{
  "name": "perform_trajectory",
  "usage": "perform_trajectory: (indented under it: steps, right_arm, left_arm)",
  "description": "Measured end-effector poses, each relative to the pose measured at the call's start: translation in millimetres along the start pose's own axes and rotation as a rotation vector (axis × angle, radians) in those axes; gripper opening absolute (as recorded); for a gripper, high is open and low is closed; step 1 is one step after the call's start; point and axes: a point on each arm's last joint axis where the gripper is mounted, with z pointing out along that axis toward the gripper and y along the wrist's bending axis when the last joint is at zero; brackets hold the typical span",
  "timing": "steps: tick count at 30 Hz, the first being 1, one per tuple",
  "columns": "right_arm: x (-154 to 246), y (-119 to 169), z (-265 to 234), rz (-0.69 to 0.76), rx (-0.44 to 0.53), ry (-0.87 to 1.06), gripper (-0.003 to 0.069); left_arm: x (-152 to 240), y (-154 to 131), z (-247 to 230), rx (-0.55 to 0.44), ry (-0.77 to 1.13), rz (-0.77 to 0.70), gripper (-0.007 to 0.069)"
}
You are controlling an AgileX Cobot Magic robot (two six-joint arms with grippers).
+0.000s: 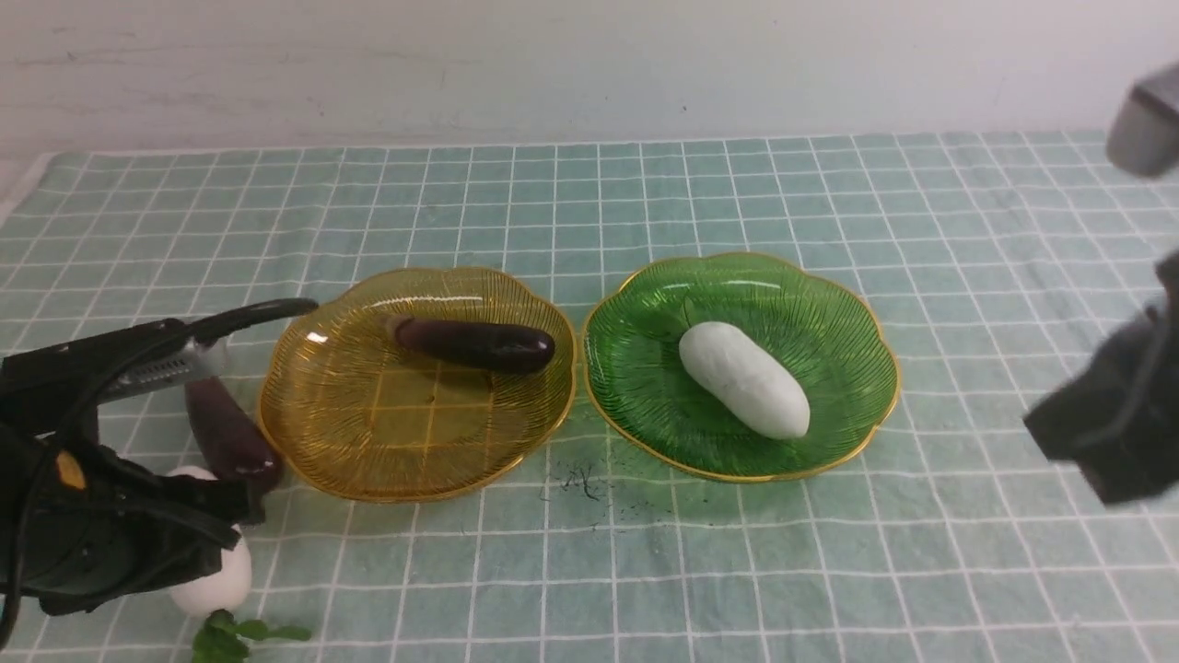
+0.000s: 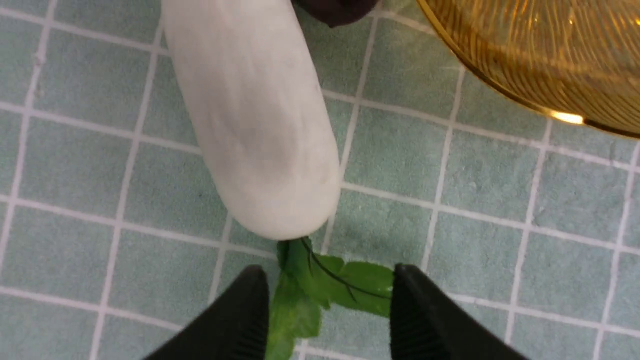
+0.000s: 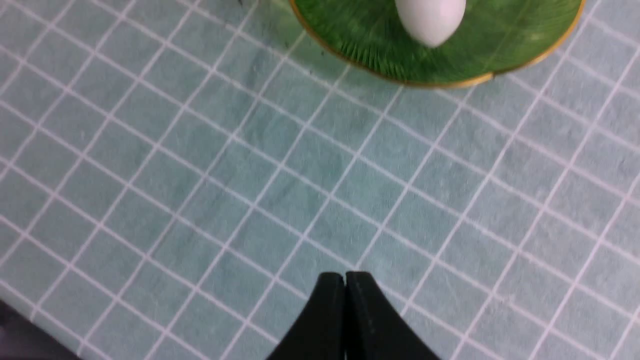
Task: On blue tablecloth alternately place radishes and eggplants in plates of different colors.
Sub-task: 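Pick up the white radish and place it on the plate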
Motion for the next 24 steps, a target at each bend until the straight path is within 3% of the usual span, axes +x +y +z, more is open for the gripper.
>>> perform_trajectory:
  steps: [7, 13, 24]
  right_arm:
    - [42, 1, 6, -0.018, 0.041, 0.047, -0.0015]
    - [46, 0, 7, -0.021, 0.048, 0.051, -0.0015]
    - [46, 0, 7, -0.022, 0.048, 0.051, -0.0015]
  left_arm:
    - [-20, 1, 13, -0.097, -0.019, -0.003, 0.0514]
    - [-23, 2, 32, -0.151, 0.011, -0.031, 0.0542]
    - [-51, 4, 35, -0.135, -0.048, -0.135, 0.0542]
